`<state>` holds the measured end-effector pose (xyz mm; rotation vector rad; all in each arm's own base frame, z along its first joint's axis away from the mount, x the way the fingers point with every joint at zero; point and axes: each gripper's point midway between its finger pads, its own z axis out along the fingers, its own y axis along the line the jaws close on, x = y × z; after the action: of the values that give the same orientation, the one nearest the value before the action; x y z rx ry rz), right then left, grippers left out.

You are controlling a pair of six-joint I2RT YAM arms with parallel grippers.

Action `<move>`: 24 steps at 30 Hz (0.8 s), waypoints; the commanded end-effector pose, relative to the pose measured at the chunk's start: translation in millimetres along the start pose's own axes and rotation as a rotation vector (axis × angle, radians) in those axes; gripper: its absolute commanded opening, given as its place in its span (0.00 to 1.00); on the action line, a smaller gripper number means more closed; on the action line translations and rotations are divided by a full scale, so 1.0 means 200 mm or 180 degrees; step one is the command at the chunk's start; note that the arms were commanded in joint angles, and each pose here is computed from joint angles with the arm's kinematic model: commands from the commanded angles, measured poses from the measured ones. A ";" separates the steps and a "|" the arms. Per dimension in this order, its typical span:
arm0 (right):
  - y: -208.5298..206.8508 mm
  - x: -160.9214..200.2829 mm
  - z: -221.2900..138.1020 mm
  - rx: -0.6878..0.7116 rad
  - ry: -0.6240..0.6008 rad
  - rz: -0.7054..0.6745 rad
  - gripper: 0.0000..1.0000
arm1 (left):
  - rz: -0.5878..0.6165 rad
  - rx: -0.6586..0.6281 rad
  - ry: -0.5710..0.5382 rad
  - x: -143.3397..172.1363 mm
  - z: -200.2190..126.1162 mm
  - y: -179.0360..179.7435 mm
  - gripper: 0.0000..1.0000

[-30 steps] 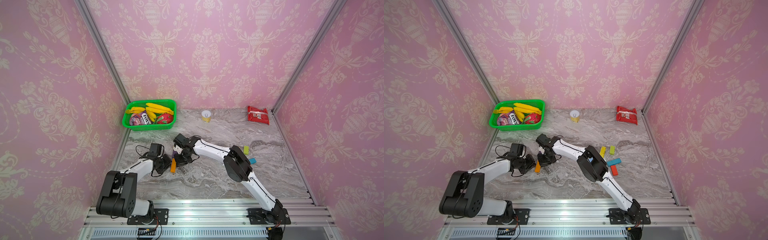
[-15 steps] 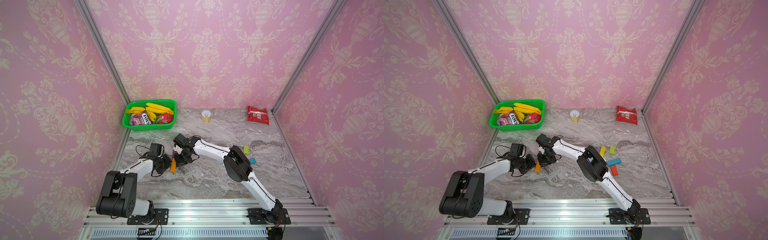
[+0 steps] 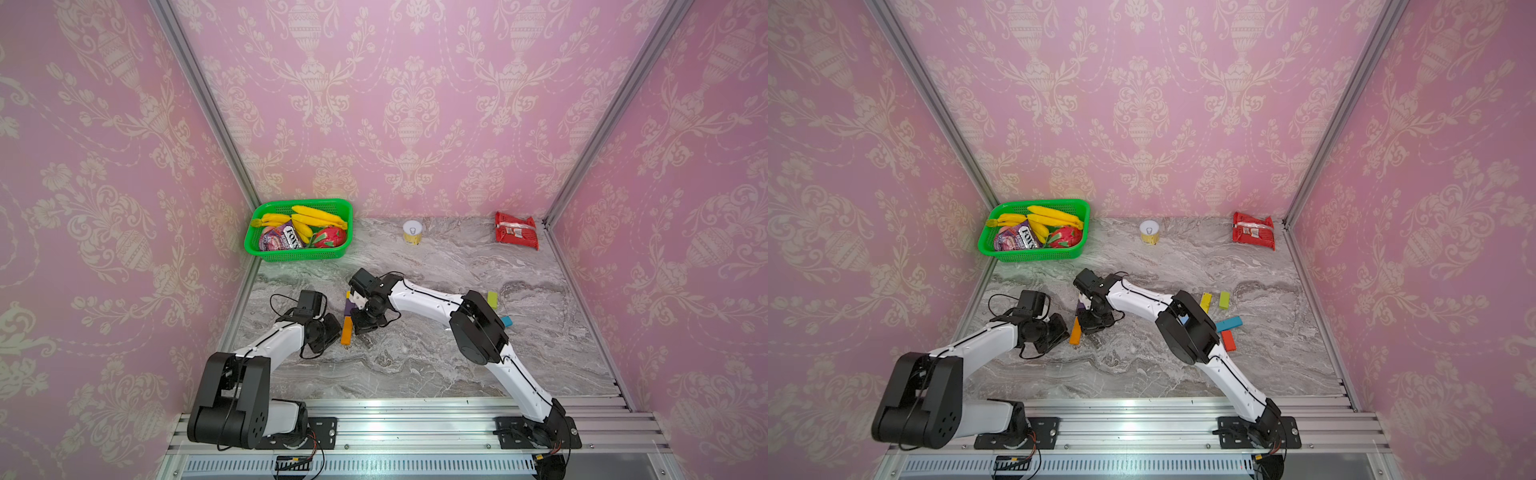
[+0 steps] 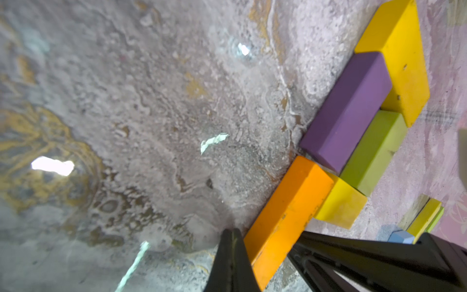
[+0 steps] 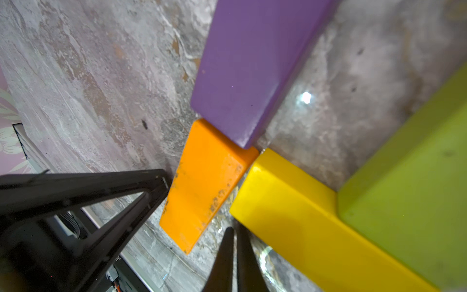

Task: Assemble the letter p with building blocks
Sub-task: Assemble the building block at the center of the board.

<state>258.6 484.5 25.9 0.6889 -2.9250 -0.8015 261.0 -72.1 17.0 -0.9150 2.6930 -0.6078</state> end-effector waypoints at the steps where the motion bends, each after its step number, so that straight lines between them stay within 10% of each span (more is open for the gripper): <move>1: 0.03 0.02 -0.04 0.0035 -0.0048 0.0060 0.10 | 0.0008 -0.0073 0.0120 0.07 0.00 0.06 0.00; 24: 0.04 -0.01 0.00 0.0018 -0.0043 0.0062 0.09 | 0.0057 -0.0035 0.0215 0.10 0.06 0.04 0.00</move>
<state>255.2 490.3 29.2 0.6790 -2.9273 -0.8146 262.3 -81.3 16.4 -0.8734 2.6861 -0.6609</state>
